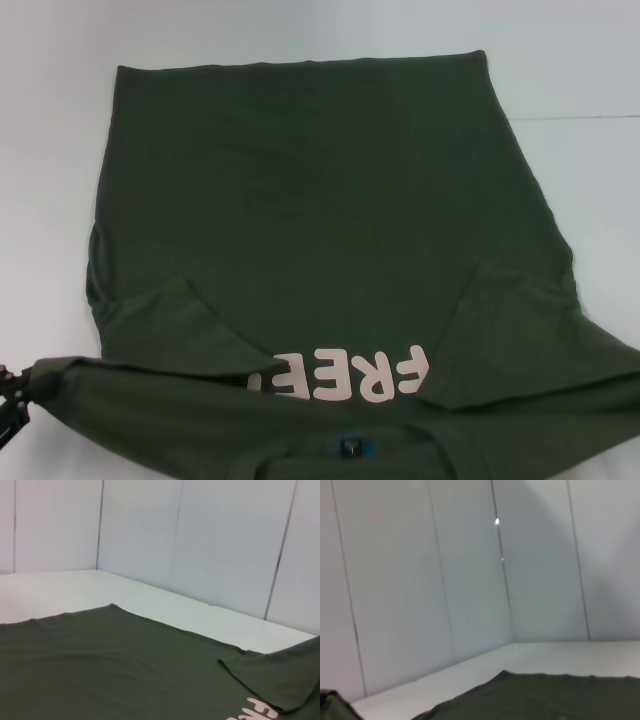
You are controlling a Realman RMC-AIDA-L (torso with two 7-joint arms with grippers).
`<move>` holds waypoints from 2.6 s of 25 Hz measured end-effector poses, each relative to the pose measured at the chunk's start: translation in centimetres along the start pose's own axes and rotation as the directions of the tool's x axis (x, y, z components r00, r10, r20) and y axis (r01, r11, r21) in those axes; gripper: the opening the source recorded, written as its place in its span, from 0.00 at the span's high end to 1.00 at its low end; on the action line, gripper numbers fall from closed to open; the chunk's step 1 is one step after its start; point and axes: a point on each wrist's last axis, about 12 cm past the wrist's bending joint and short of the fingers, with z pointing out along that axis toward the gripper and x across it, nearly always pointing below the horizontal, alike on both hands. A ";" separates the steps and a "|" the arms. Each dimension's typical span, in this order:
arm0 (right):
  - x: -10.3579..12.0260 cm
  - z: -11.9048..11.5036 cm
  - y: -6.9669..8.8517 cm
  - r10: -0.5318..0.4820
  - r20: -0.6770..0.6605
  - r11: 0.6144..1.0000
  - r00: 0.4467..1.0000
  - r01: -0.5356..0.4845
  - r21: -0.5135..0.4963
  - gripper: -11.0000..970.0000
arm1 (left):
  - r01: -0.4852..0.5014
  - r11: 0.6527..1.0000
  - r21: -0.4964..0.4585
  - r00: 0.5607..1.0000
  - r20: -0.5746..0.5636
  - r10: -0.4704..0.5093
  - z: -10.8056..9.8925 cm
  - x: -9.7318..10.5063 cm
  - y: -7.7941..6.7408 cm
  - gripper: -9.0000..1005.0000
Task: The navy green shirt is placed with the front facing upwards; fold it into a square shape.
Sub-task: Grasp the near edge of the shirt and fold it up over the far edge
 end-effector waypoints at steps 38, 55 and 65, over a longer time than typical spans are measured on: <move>-1.9 10.6 -5.3 0.014 0.174 0.990 0.985 -0.038 0.134 0.96 | 0.164 0.959 -0.233 0.950 0.298 -0.090 7.1 -0.5 3.7 0.88; -3.0 19.2 -9.2 0.067 0.061 0.956 0.996 -0.082 0.282 0.96 | 0.129 0.908 -0.399 0.968 0.248 -0.028 13.4 -3.0 7.3 0.87; -4.7 23.1 -11.2 0.077 -0.006 0.936 0.997 -0.070 0.345 0.95 | 0.103 0.860 -0.499 0.980 0.197 -0.003 16.3 -4.9 9.0 0.86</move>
